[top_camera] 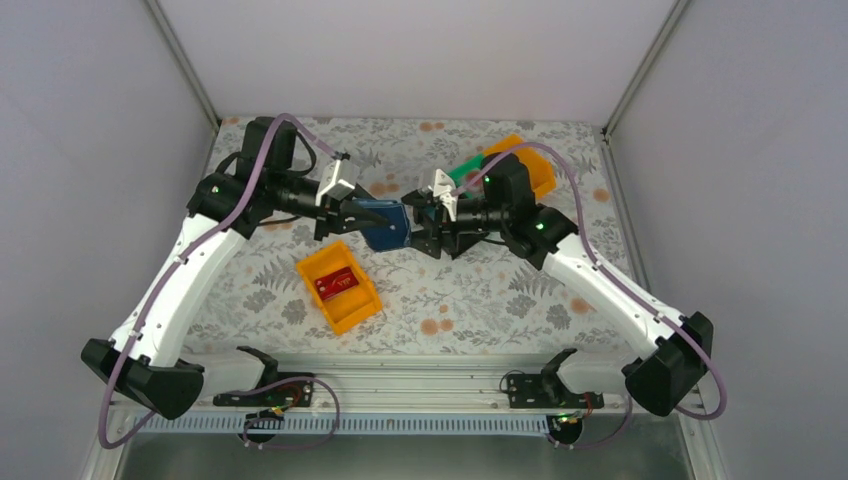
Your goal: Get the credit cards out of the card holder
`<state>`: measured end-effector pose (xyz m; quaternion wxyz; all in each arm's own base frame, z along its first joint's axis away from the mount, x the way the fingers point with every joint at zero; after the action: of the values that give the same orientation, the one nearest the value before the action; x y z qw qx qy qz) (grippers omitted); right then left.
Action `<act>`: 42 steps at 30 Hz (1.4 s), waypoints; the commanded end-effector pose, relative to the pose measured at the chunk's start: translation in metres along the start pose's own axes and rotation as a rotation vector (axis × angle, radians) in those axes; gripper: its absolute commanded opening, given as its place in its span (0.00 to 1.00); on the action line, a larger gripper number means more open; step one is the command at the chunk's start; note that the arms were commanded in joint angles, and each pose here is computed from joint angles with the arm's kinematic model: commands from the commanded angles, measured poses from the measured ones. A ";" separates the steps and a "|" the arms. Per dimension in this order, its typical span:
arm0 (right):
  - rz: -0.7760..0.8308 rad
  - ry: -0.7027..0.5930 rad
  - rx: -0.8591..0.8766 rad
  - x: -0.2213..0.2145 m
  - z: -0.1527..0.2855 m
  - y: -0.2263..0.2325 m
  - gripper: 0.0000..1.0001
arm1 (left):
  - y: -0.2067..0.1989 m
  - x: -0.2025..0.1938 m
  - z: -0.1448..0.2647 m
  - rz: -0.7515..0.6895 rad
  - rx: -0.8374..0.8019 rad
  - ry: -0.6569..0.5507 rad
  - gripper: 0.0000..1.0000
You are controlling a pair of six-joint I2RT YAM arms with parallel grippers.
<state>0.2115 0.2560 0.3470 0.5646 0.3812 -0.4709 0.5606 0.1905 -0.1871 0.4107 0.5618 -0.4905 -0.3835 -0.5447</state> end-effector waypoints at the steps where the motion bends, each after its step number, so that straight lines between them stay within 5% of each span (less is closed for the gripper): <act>1: 0.060 -0.056 0.122 0.024 -0.008 0.015 0.79 | 0.007 0.000 -0.005 -0.018 0.002 -0.016 0.03; 4: 0.072 -0.091 0.172 0.031 -0.006 0.022 0.55 | 0.008 -0.004 -0.007 -0.003 0.007 -0.005 0.03; 14: 0.115 -0.130 0.135 0.044 0.011 0.031 0.04 | 0.009 -0.007 -0.008 0.016 0.023 0.003 0.03; 22: 0.066 -0.100 0.082 0.034 0.009 0.027 0.04 | 0.014 -0.009 -0.009 0.098 0.044 -0.012 0.05; 26: 0.094 -0.039 0.127 0.027 0.014 0.035 0.25 | 0.011 -0.009 -0.006 0.071 0.046 -0.002 0.02; 31: 0.175 -0.088 0.072 0.038 0.033 0.044 0.29 | 0.002 -0.016 -0.002 -0.052 0.060 0.054 0.02; 37: 0.136 -0.095 0.109 0.045 0.027 0.040 0.48 | 0.002 -0.018 -0.004 -0.038 0.058 0.047 0.02; 42: 0.106 -0.082 0.063 0.045 0.018 0.028 0.47 | 0.002 -0.018 -0.005 -0.041 0.049 0.045 0.02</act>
<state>0.1810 0.2465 0.3659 0.5373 0.3820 -0.4641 0.5916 0.1852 -0.1864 0.3957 0.5772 -0.4772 -0.3789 -0.5436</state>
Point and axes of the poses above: each gripper's point midway between its finger pads, its own z axis back along the fingers, its own y axis along the line the jaws close on, x = y × z, the point moved 7 cm from there along z, back along the fingers, and after that the axes turned 6 degrees about z, right-handed, at the moved point
